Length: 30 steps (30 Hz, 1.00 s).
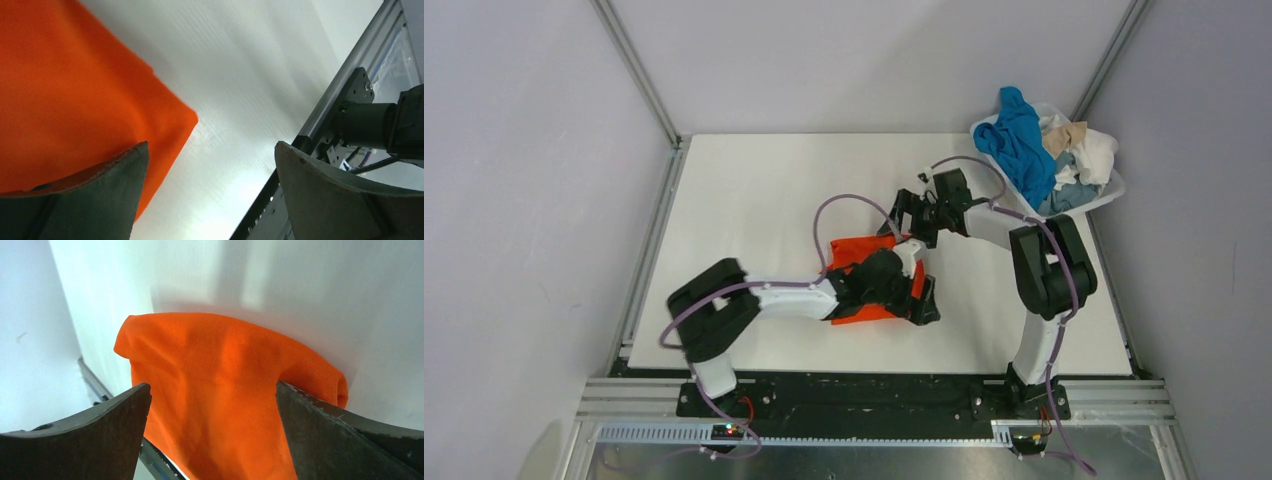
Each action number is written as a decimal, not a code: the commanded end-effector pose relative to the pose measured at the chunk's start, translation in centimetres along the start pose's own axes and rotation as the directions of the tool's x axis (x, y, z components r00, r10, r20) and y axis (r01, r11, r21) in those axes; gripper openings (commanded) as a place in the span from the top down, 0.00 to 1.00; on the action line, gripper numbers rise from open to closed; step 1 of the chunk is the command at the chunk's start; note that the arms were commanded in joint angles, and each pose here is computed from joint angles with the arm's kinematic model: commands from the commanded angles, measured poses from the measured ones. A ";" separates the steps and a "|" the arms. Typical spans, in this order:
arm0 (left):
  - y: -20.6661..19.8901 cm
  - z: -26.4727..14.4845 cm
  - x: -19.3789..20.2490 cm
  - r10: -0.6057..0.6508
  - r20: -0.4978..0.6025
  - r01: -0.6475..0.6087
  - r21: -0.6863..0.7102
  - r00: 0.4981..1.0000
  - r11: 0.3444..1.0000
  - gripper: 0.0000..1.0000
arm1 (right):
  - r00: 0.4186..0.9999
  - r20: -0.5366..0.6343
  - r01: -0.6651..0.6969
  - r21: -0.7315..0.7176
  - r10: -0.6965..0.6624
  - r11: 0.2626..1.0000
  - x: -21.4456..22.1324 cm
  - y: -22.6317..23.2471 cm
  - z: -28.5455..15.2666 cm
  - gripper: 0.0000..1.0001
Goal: Fold and stack the t-shirts
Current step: Smooth out wrinkles on the folded tshirt
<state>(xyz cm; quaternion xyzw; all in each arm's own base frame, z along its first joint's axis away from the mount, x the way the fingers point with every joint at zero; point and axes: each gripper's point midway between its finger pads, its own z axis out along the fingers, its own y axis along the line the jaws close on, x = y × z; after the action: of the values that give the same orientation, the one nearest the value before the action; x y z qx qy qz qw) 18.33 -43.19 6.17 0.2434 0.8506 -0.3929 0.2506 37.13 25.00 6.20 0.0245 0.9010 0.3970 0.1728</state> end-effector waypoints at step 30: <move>10.9 -13.0 -4.5 -0.123 0.326 0.239 -0.345 0.938 0.908 0.00 | 0.983 0.165 0.058 0.149 -0.082 0.987 2.6 3.0 -10.0 0.01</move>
<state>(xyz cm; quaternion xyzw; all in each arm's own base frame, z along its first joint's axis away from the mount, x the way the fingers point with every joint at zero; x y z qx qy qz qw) 24.18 -28.25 5.13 0.0531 0.9089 -0.2632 0.3190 30.93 22.51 9.66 0.0476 0.9176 0.3481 0.1860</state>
